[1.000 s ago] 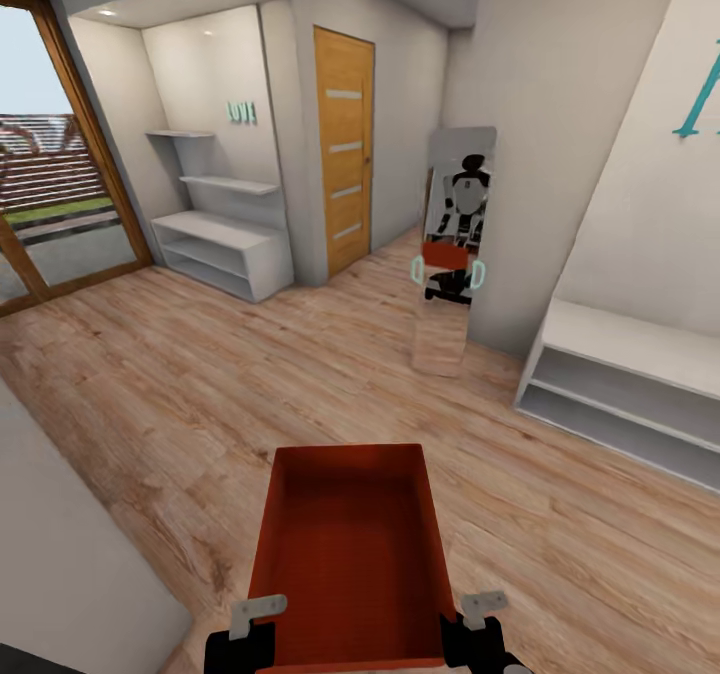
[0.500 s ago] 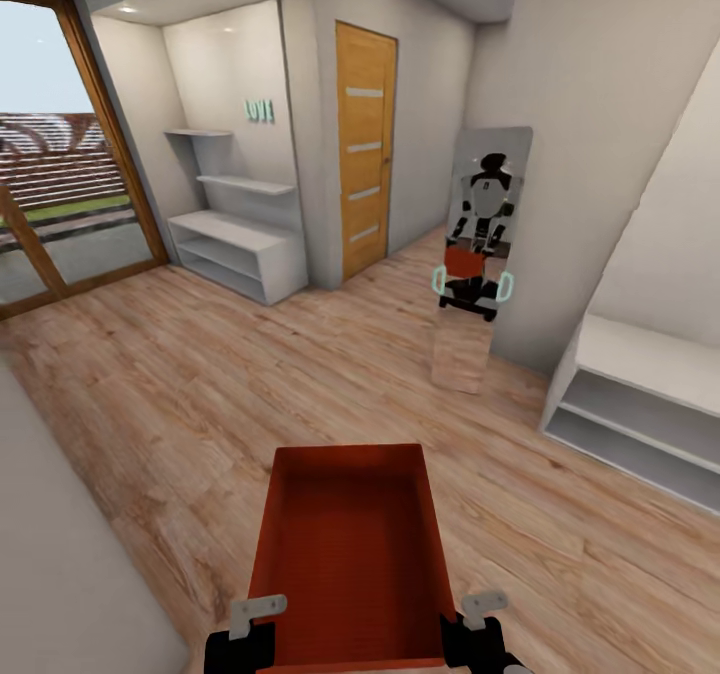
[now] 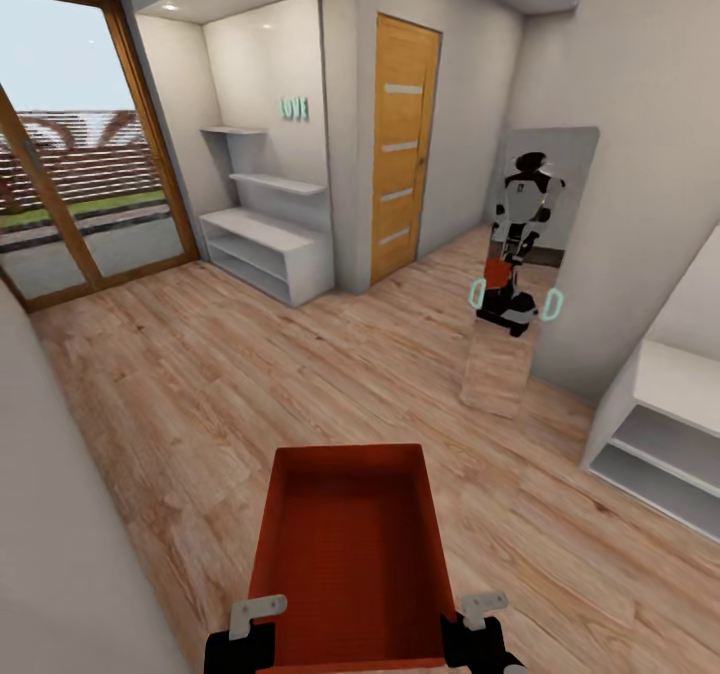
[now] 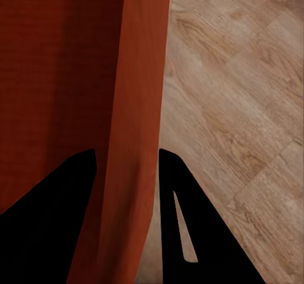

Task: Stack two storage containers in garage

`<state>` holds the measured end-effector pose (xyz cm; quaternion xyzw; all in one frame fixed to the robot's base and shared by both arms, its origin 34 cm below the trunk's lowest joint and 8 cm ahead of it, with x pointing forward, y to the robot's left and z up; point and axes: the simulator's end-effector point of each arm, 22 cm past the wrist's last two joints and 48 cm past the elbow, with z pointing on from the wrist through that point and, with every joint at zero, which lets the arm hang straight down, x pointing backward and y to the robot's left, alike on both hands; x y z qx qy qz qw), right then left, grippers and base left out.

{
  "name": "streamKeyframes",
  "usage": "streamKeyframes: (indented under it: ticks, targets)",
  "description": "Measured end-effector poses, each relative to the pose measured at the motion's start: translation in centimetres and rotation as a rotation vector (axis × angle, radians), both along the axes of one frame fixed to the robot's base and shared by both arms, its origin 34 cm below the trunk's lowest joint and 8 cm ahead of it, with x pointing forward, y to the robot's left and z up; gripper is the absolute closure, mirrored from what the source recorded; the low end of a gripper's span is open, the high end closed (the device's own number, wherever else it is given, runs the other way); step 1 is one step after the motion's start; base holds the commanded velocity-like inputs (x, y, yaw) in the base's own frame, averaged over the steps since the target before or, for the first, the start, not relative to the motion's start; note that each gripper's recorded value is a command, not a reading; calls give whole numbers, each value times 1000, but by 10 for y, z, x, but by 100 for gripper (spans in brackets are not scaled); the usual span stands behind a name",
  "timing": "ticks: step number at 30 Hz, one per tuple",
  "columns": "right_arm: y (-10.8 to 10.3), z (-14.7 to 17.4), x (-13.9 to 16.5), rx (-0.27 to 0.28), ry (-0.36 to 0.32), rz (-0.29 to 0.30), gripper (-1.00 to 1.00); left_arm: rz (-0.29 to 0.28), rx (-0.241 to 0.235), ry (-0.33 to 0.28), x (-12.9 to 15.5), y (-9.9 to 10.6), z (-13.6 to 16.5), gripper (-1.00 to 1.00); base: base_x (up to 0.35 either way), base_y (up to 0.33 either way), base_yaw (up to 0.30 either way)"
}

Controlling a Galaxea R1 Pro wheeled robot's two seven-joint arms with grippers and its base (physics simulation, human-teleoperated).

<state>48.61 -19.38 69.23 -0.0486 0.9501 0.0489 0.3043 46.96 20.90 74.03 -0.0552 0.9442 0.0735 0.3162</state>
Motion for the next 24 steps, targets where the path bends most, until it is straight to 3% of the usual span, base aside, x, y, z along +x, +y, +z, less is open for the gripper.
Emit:
streamKeyframes:
  ticks: [24]
  targets:
    - [0,0,0,-1,2,1,100,0,0,2,-1,0,-1,100,326,0,0]
